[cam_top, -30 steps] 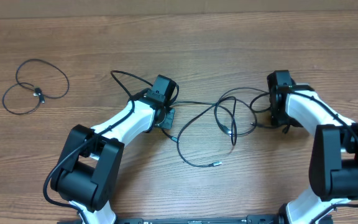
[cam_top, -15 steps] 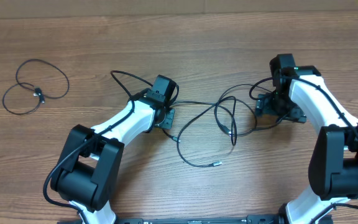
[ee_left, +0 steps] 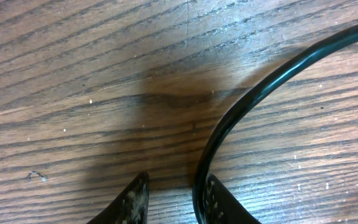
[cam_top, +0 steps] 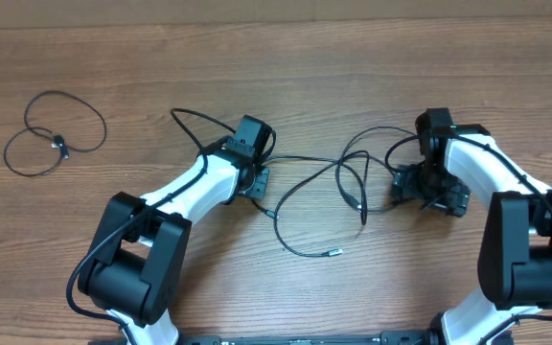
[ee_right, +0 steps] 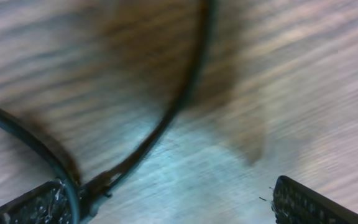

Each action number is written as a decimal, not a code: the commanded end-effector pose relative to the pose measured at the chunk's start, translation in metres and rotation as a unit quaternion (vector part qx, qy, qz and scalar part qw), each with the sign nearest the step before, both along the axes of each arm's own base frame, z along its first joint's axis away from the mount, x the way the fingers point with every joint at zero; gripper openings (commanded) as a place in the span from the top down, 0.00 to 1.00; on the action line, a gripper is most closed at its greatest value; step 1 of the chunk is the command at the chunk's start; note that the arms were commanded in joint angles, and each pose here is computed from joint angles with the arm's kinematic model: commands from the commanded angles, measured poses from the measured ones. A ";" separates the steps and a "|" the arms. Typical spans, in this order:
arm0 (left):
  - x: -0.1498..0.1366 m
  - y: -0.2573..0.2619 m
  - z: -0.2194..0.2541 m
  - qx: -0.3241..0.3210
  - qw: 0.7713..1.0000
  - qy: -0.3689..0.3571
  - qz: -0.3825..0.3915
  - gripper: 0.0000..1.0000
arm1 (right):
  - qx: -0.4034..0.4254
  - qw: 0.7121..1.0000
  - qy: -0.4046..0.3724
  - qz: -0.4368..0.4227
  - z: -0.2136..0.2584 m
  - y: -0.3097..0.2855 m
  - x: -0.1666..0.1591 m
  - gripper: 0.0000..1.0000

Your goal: Untangle cables

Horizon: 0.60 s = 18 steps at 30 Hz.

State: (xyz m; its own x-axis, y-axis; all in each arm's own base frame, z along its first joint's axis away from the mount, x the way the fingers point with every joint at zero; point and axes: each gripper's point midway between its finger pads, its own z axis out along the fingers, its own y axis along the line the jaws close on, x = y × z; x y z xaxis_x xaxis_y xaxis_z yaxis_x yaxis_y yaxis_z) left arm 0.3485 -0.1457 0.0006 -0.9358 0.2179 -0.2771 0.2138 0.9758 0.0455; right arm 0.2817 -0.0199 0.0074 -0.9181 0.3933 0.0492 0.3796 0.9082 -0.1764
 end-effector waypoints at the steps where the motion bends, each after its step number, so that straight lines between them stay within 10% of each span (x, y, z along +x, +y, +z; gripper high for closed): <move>1: -0.007 0.004 -0.008 0.010 1.000 0.014 0.001 0.70 | -0.071 0.997 0.037 -0.005 -0.004 -0.029 -0.022 0.00; 11: -0.005 0.003 -0.008 0.008 1.000 0.012 0.001 0.69 | 0.022 1.000 0.006 -0.022 0.033 0.002 0.014 0.00; 18: -0.004 0.002 -0.007 0.007 1.000 0.008 0.001 0.67 | 0.234 0.972 0.009 0.021 0.042 0.072 0.012 0.00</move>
